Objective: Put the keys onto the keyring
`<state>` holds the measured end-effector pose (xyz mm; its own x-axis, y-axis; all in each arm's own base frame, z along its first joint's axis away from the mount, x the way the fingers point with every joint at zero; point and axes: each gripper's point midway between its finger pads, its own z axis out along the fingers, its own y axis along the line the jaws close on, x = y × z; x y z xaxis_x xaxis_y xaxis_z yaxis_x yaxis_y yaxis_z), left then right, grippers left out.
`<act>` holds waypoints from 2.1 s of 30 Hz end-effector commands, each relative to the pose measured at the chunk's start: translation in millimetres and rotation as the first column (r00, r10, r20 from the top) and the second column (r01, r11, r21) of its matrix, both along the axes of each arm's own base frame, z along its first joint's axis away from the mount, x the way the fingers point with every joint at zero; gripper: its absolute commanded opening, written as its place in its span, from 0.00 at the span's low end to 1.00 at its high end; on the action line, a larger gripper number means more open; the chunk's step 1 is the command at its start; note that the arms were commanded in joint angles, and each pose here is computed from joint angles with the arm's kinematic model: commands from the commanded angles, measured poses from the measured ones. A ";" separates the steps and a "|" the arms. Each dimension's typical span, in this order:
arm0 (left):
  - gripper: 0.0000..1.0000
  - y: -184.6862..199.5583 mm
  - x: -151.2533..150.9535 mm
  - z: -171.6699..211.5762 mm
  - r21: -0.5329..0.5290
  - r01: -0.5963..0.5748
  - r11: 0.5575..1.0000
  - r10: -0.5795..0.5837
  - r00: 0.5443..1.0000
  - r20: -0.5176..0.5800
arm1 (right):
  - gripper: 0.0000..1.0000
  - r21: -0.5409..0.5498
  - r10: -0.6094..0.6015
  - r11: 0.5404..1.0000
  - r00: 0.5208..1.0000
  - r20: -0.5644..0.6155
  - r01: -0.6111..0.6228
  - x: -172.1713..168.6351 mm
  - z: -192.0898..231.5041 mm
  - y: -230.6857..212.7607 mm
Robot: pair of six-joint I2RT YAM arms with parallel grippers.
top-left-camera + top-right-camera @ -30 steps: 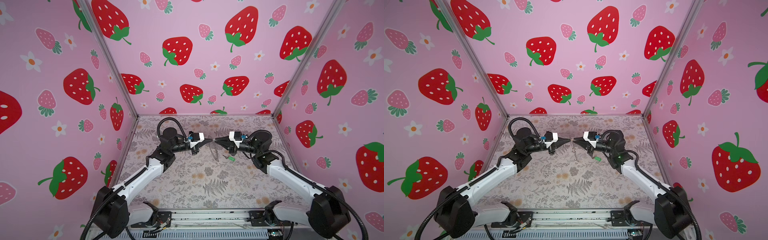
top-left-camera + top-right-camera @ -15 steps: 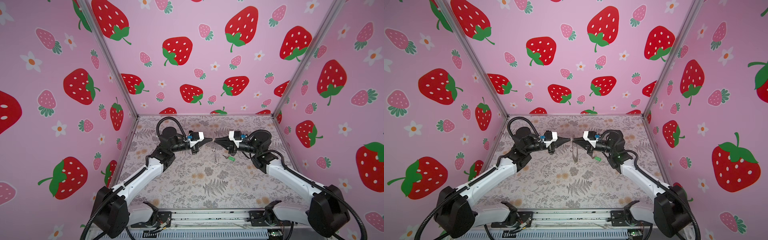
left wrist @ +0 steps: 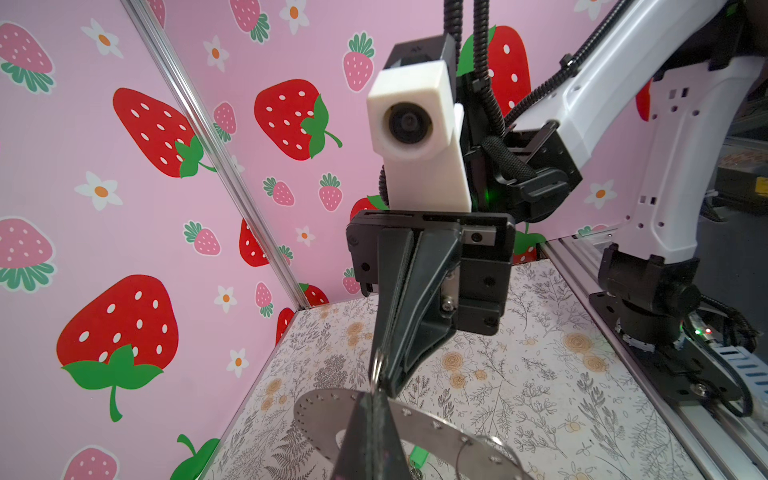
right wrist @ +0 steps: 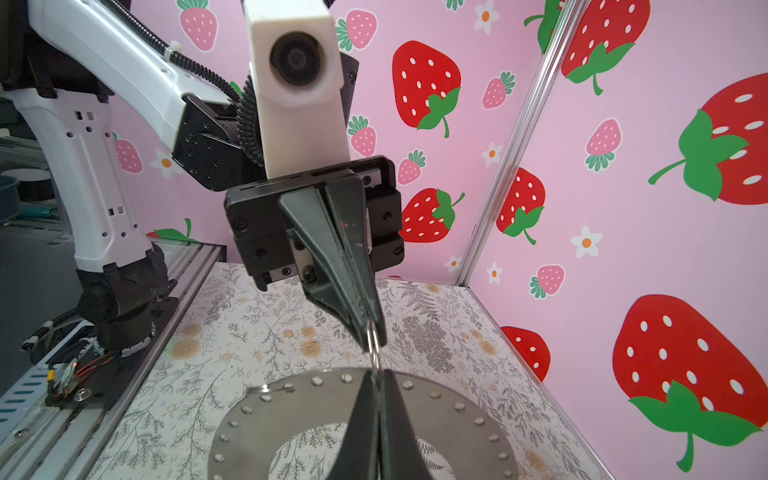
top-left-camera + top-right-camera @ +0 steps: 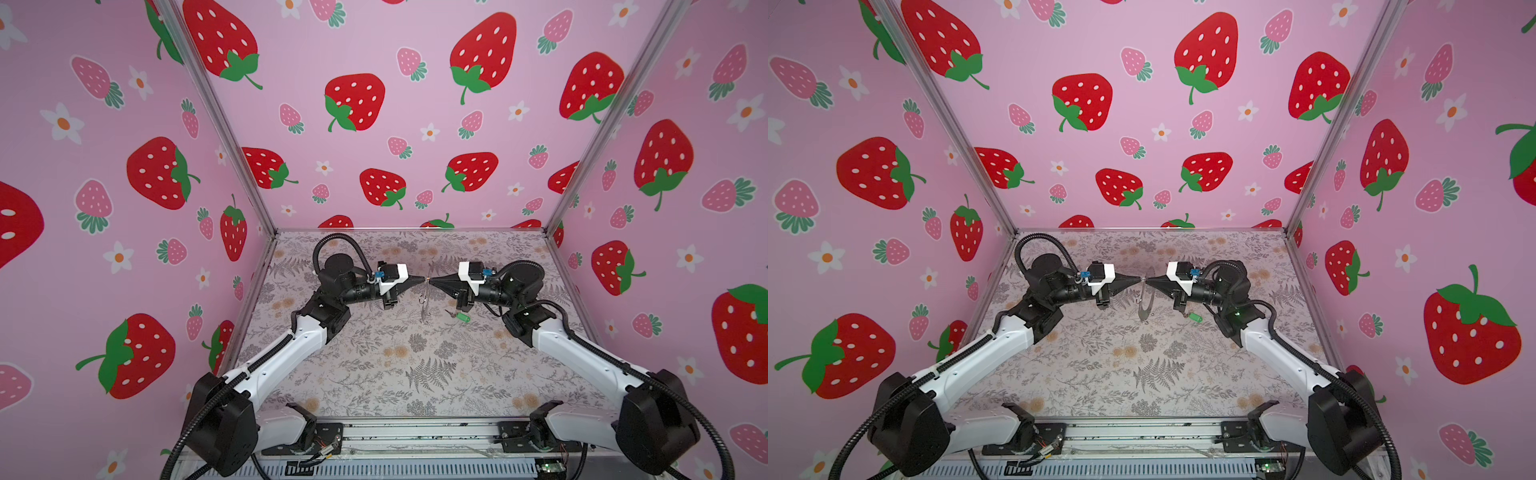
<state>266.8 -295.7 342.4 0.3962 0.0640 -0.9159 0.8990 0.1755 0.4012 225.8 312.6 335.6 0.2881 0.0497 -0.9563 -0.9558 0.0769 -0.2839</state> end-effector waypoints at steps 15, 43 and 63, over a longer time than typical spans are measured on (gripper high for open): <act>0.42 10.1 -6.4 9.5 0.185 -0.024 0.982 -0.004 0.988 0.152 | 0.00 -0.071 -0.035 0.997 0.999 0.040 0.038 5.5 3.9 1.3; 0.41 6.8 22.8 -8.7 0.385 -0.080 0.919 0.027 0.989 0.143 | 0.00 -0.284 -0.057 0.956 0.997 0.045 0.067 8.6 -11.6 -2.5; 0.27 -7.6 16.0 -17.7 0.375 0.024 0.927 -0.050 0.997 0.060 | 0.00 -0.291 -0.047 0.955 0.997 0.055 0.061 9.3 -12.6 2.6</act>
<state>288.4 -298.4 309.1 0.4319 0.4208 -0.7978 0.8808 -0.0063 0.4735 239.6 312.0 307.2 0.2664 -0.2726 -0.9245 -0.9541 0.0617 -0.2932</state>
